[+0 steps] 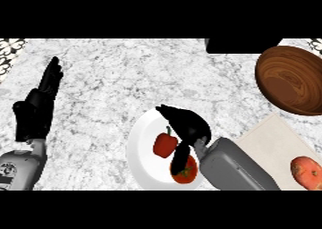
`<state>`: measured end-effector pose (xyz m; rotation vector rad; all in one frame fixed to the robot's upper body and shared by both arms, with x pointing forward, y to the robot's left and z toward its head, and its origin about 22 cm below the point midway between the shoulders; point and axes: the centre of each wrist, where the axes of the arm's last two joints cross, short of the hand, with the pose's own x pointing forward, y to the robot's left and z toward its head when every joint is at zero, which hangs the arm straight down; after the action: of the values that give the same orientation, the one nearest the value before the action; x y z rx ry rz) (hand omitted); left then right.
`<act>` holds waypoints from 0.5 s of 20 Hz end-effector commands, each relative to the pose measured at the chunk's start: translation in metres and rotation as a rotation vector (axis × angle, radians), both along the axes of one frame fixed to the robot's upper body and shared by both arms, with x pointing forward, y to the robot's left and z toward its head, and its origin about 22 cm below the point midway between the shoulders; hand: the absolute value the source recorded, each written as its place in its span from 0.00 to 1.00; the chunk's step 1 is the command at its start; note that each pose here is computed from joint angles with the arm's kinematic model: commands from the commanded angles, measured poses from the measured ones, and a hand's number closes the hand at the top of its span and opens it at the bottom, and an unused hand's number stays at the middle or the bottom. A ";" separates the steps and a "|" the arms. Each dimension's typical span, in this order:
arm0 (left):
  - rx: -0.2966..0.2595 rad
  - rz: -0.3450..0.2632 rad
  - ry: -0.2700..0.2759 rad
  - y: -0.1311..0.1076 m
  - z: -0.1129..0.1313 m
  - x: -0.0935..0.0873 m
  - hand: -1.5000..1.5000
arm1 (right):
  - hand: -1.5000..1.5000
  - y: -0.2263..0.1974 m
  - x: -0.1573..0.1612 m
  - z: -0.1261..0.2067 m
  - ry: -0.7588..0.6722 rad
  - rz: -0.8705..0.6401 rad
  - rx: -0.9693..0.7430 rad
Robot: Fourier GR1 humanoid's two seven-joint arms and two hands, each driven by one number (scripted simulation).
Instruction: Pick the bell pepper from the plate and place it in the bowl
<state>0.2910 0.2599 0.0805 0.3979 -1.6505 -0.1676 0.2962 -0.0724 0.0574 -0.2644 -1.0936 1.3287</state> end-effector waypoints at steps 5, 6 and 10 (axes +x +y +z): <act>-0.014 -0.020 0.010 0.013 -0.007 0.001 0.50 | 0.00 0.008 -0.004 -0.042 0.011 0.010 0.001; -0.013 -0.002 -0.004 0.003 -0.003 0.011 0.50 | 0.00 -0.004 -0.009 -0.033 0.021 0.004 -0.003; -0.017 0.007 0.005 0.007 0.008 0.011 0.50 | 0.00 0.011 0.009 -0.049 0.027 0.011 0.004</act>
<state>0.2917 0.2688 0.0802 0.3949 -1.6515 -0.1639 0.3008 -0.0644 0.0193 -0.2390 -1.0869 1.3261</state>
